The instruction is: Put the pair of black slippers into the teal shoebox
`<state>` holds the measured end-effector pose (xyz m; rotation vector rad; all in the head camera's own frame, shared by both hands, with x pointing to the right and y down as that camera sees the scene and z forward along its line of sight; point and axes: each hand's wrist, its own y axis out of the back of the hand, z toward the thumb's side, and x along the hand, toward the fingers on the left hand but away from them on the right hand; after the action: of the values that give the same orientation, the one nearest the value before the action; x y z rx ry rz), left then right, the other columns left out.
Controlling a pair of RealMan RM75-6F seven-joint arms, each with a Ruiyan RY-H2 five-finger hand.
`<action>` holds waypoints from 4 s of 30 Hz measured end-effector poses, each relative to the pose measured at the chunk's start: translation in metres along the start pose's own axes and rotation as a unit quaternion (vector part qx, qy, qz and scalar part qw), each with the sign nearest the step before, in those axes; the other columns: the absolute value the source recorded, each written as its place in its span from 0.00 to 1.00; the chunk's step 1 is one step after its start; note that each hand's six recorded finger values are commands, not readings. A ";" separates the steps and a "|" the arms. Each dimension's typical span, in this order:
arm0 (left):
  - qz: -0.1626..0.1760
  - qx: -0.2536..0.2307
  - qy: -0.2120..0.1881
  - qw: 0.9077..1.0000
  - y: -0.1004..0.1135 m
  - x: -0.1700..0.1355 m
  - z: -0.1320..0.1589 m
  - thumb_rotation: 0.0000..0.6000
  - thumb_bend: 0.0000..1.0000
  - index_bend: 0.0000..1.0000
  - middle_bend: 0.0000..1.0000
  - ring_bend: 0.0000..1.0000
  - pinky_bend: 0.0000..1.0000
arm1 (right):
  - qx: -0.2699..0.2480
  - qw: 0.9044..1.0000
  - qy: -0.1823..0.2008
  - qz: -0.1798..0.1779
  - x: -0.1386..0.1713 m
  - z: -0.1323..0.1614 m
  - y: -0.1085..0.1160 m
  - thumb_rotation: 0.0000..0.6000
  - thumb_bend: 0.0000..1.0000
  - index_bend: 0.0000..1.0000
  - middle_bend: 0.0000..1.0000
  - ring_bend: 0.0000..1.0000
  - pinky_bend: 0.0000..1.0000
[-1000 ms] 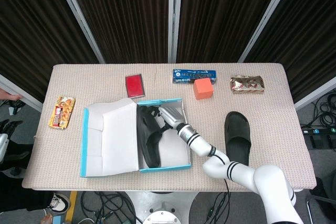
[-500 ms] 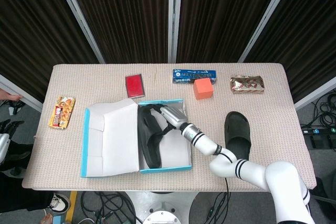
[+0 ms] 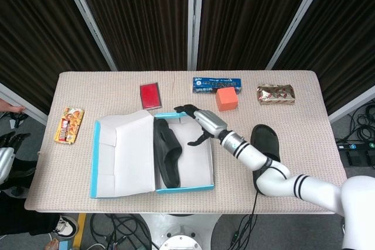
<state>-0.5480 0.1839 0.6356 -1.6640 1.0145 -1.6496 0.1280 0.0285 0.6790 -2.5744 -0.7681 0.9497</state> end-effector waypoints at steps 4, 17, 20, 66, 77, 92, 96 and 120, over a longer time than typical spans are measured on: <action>-0.001 0.002 -0.004 1.000 0.000 0.002 0.004 1.00 0.12 0.12 0.15 0.02 0.07 | 0.023 0.999 -0.028 -0.003 0.025 -0.006 0.041 1.00 0.00 0.09 0.13 0.00 0.19; -0.016 -0.010 -0.021 1.000 -0.005 0.002 0.015 1.00 0.13 0.12 0.15 0.02 0.07 | 0.102 0.966 -0.238 0.003 0.092 -0.087 0.099 1.00 0.02 0.07 0.13 0.01 0.19; -0.020 -0.013 -0.026 0.999 -0.007 0.002 0.019 1.00 0.13 0.12 0.15 0.02 0.07 | 0.112 0.946 -0.302 0.022 0.113 -0.113 0.095 1.00 0.02 0.07 0.12 0.01 0.19; -0.038 -0.029 -0.009 0.999 -0.016 0.001 0.009 1.00 0.13 0.12 0.15 0.02 0.07 | 0.270 0.873 -0.377 0.150 0.137 -0.150 0.027 1.00 0.03 0.13 0.17 0.06 0.16; -0.046 -0.034 -0.006 0.998 -0.017 0.002 0.009 1.00 0.13 0.12 0.15 0.02 0.08 | 0.264 0.878 -0.379 0.126 0.133 -0.149 0.026 1.00 0.09 0.29 0.30 0.20 0.39; -0.050 -0.031 -0.005 0.998 -0.018 0.001 0.010 1.00 0.13 0.12 0.15 0.02 0.08 | 0.245 0.892 -0.372 0.073 0.132 -0.144 0.033 1.00 0.17 0.43 0.41 0.31 0.49; -0.049 -0.030 -0.006 0.998 -0.017 0.001 0.011 1.00 0.13 0.12 0.15 0.02 0.08 | 0.229 0.905 -0.357 0.037 0.134 -0.132 0.047 1.00 0.22 0.47 0.43 0.33 0.51; -0.036 -0.027 -0.016 0.999 -0.012 0.003 0.019 1.00 0.13 0.12 0.15 0.02 0.08 | 0.060 0.980 -0.056 -0.184 0.136 -0.003 0.114 1.00 0.23 0.55 0.49 0.39 0.57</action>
<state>-0.5283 0.1860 0.6462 -1.7748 1.0024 -1.6489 0.2607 0.0137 0.5620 -2.1857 -1.1314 0.9913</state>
